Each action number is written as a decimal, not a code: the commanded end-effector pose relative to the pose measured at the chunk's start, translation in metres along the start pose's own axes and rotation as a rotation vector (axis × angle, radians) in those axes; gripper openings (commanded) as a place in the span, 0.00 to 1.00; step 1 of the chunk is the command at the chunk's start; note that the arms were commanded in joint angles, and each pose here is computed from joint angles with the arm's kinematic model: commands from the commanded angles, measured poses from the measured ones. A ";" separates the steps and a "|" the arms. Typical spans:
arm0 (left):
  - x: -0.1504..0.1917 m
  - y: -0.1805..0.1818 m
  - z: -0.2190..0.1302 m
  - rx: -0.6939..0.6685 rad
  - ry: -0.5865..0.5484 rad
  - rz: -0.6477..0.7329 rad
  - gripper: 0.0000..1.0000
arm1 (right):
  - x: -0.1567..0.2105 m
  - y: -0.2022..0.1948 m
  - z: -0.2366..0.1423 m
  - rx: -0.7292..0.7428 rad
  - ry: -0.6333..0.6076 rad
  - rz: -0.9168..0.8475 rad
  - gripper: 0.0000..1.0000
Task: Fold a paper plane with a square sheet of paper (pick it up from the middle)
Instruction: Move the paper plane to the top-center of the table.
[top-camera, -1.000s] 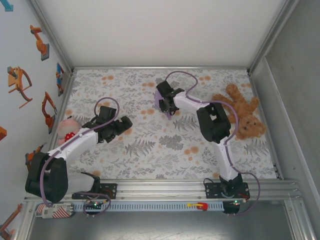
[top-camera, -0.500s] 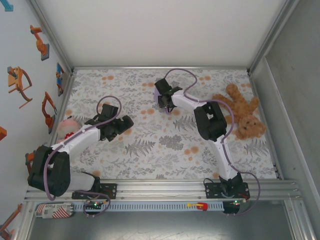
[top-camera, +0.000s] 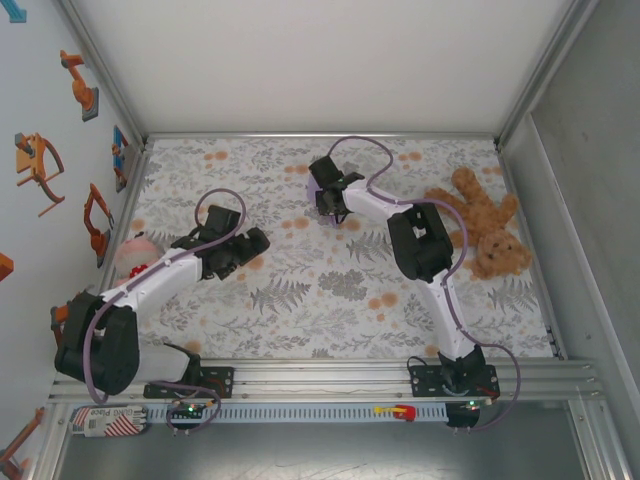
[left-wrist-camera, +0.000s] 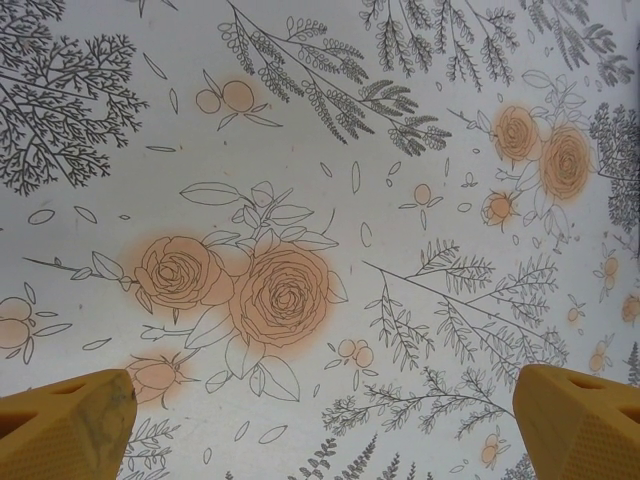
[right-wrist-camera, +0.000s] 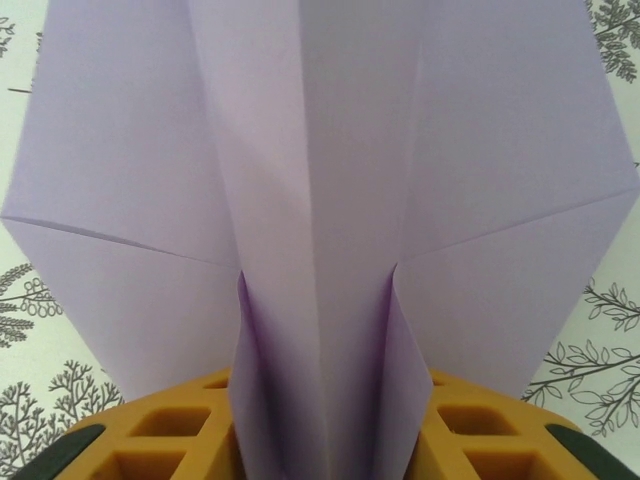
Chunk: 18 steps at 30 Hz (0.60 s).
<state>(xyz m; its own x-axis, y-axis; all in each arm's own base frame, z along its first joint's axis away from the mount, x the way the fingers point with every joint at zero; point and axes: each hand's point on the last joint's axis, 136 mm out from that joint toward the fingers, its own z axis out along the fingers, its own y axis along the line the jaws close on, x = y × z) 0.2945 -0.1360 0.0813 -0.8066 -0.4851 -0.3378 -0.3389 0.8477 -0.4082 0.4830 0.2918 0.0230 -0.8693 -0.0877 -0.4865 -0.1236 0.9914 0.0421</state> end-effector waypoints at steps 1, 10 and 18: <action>-0.016 -0.011 -0.022 0.020 -0.063 -0.016 0.96 | -0.017 0.003 -0.022 -0.029 -0.018 -0.005 0.37; -0.041 -0.015 -0.061 0.006 -0.188 0.017 0.96 | -0.053 0.003 -0.097 -0.079 -0.134 0.033 0.40; -0.074 0.006 -0.104 -0.032 -0.439 0.089 0.96 | -0.054 -0.053 -0.191 0.040 -0.325 0.068 0.52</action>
<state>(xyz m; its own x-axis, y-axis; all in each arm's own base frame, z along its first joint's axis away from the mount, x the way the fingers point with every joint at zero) 0.3041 -0.0969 0.1824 -0.6146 -0.5030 -0.6076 -0.2911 0.8605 -0.4180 0.4534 0.2613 0.1796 -0.7474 -0.0229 -0.6640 -0.1249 0.9864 0.1066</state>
